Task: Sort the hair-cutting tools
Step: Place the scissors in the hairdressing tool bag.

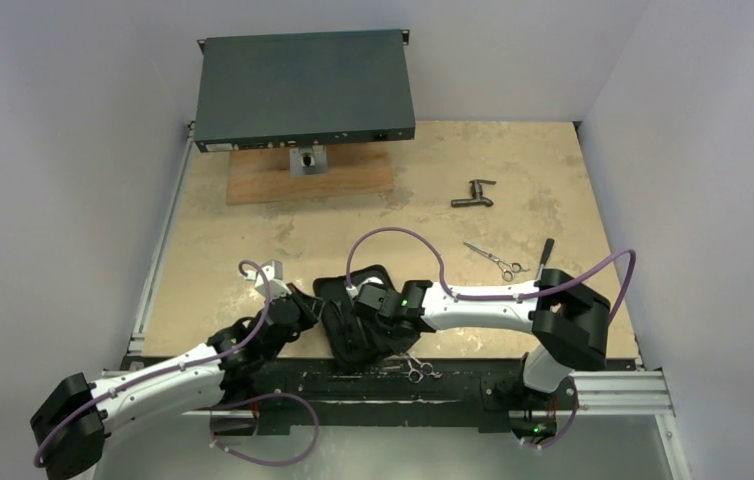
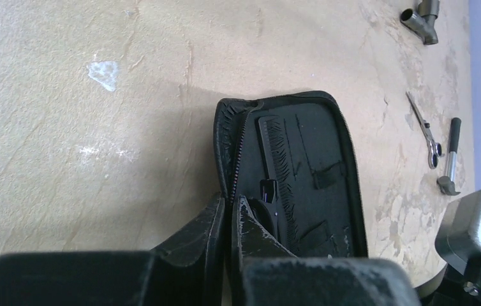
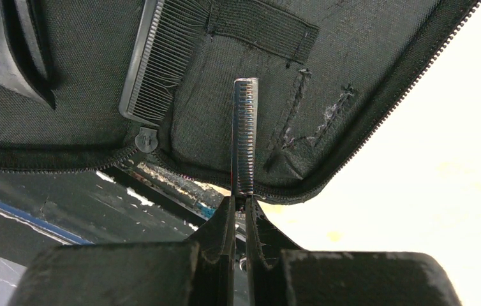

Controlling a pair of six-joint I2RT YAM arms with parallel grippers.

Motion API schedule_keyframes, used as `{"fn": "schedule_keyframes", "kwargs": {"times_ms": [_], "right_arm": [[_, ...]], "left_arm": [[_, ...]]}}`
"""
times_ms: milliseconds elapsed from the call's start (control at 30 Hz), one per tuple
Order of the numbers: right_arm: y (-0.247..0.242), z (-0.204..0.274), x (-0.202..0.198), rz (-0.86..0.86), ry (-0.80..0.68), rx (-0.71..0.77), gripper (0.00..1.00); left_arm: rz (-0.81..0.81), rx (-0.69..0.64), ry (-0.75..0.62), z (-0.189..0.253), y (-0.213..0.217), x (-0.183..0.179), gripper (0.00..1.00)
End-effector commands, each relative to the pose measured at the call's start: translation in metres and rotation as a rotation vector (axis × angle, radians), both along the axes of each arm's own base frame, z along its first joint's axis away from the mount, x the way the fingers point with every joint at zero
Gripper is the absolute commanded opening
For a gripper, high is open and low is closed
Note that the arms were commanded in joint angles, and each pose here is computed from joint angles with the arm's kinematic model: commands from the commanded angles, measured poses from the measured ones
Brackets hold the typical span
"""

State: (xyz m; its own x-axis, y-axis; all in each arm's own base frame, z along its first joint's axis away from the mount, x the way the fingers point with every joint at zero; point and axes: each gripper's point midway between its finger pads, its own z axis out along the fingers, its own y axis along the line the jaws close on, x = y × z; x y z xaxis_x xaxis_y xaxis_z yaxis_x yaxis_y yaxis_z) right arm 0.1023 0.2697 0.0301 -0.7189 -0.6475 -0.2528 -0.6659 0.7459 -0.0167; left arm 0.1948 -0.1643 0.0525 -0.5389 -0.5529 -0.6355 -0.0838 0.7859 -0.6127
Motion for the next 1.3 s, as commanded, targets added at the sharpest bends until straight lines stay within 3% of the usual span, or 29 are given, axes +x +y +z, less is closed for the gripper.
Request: {"fn": "schedule_keyframes", "kwargs": {"times_ms": [0, 567, 1267], "right_arm": [[0.011, 0.015, 0.002, 0.019, -0.002, 0.056, 0.0], [0.005, 0.029, -0.008, 0.092, 0.148, -0.021, 0.0], [0.028, 0.013, 0.01, 0.106, 0.17, -0.022, 0.0]], "left_arm": [[-0.011, -0.016, -0.043, 0.009, -0.003, 0.004, 0.0], [-0.039, 0.01, -0.085, 0.031, -0.003, 0.005, 0.0], [-0.024, 0.001, -0.096, 0.034, 0.002, 0.005, 0.0]]}}
